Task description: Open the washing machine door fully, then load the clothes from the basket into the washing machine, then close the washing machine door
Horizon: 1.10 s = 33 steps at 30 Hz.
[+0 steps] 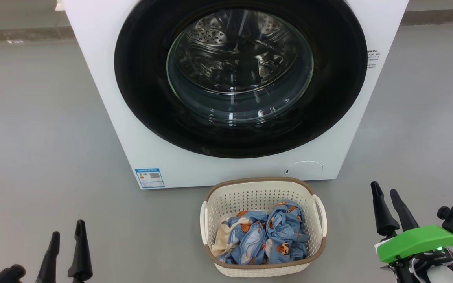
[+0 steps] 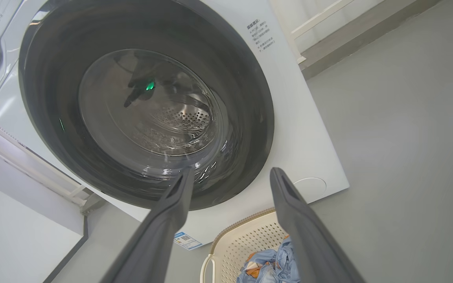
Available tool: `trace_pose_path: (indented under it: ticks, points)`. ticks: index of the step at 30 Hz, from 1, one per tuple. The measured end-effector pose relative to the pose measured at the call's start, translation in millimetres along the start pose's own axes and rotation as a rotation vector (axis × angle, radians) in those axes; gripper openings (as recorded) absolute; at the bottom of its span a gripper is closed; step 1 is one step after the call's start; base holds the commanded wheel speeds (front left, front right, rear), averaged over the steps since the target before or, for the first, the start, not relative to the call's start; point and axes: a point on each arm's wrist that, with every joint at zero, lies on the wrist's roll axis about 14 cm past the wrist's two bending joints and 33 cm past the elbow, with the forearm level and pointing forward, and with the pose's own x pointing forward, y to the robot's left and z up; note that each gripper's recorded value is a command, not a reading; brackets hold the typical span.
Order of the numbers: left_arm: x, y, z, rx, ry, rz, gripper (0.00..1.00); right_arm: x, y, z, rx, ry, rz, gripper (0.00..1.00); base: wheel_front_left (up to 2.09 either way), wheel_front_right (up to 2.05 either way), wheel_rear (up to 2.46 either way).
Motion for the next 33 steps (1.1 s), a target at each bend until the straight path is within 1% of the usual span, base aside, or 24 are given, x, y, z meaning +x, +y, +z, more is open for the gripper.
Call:
trace_pose_path:
  ticks: [19,29,33]
  points:
    - [0.8,-4.6,4.4,0.263,-0.019,-0.049,1.00,-2.6,2.1,-5.1,-0.220,0.011,0.040,1.00,0.00,0.00,0.00]
    - [1.4,-8.1,4.3,0.365,-0.026,-0.077,1.00,-3.3,2.8,-4.5,-0.313,0.003,0.059,1.00,0.00,0.00,0.00]
    - [1.6,-10.2,2.7,0.410,-0.026,-0.091,1.00,-0.1,8.8,-3.1,-0.359,-0.004,0.085,1.00,0.00,0.00,0.00]
